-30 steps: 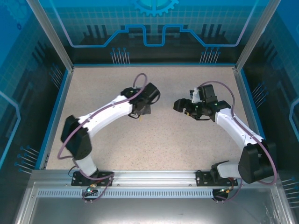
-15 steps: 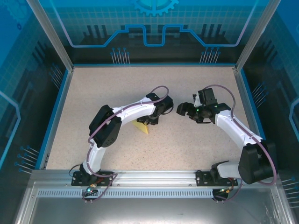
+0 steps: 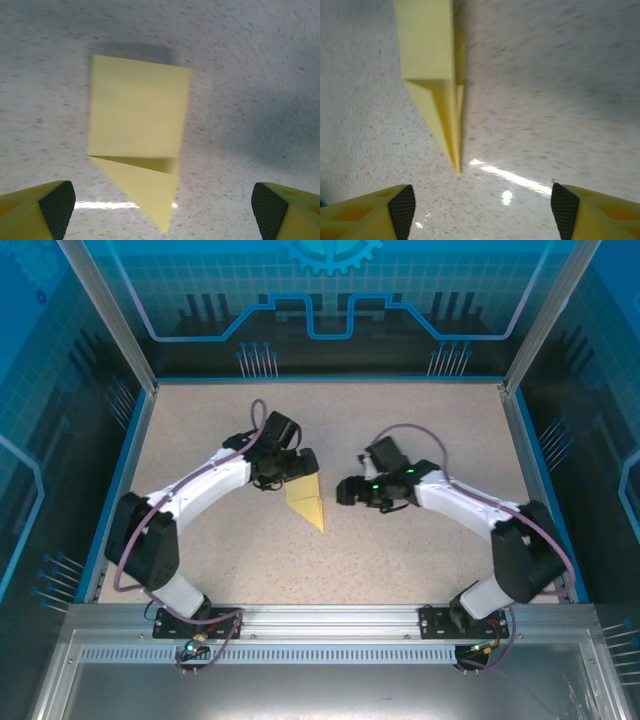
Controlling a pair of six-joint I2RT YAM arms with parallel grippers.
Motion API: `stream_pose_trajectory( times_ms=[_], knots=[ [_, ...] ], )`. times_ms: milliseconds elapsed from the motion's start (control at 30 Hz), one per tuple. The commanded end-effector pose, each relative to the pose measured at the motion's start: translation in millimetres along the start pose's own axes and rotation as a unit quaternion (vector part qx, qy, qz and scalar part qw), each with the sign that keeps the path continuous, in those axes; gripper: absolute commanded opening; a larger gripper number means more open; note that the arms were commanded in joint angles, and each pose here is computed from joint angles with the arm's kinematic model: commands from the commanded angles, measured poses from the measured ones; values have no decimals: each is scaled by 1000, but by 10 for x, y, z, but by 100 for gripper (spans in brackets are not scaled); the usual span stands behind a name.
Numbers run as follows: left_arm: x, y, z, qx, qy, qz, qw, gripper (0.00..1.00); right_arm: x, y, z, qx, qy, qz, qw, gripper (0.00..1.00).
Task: Fold a paper plane with a square sheet of paper (pick it up from the middle)
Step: Rotate the paper at the center of the table.
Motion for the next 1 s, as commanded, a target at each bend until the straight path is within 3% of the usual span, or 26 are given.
stream_pose_trajectory(
  times_ms=[0,233,467,633,867,967],
  knots=[
    [-86,11,333,30,-49,-7,998,97,-17,236,390,6,-42,-2,999,72],
    [-231,-33,808,46,-124,-12,991,99,-158,738,795,28,-75,50,995,63],
    [-316,-18,894,43,-137,-7,990,99,-56,1052,584,-10,-67,66,996,58],
    [-333,6,869,34,-132,-1,991,99,-133,1081,365,-40,-117,101,987,55],
    [-357,51,804,12,-123,10,992,99,-521,850,-128,-59,-248,205,945,48],
    [-378,102,746,-12,-127,14,992,99,-465,706,-71,-43,-250,191,948,48]
  ],
)
Point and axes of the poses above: each hand's point on the last joint's axis, 136 mm out from that joint toward the fingers, its own y axis out along the fingers, its own z axis along the line the jaws close on, x = y × z, the point moved 2 cm from there along -y, back along the fingers, and after that the axes turned 8 degrees about y, right-handed, at the moved point
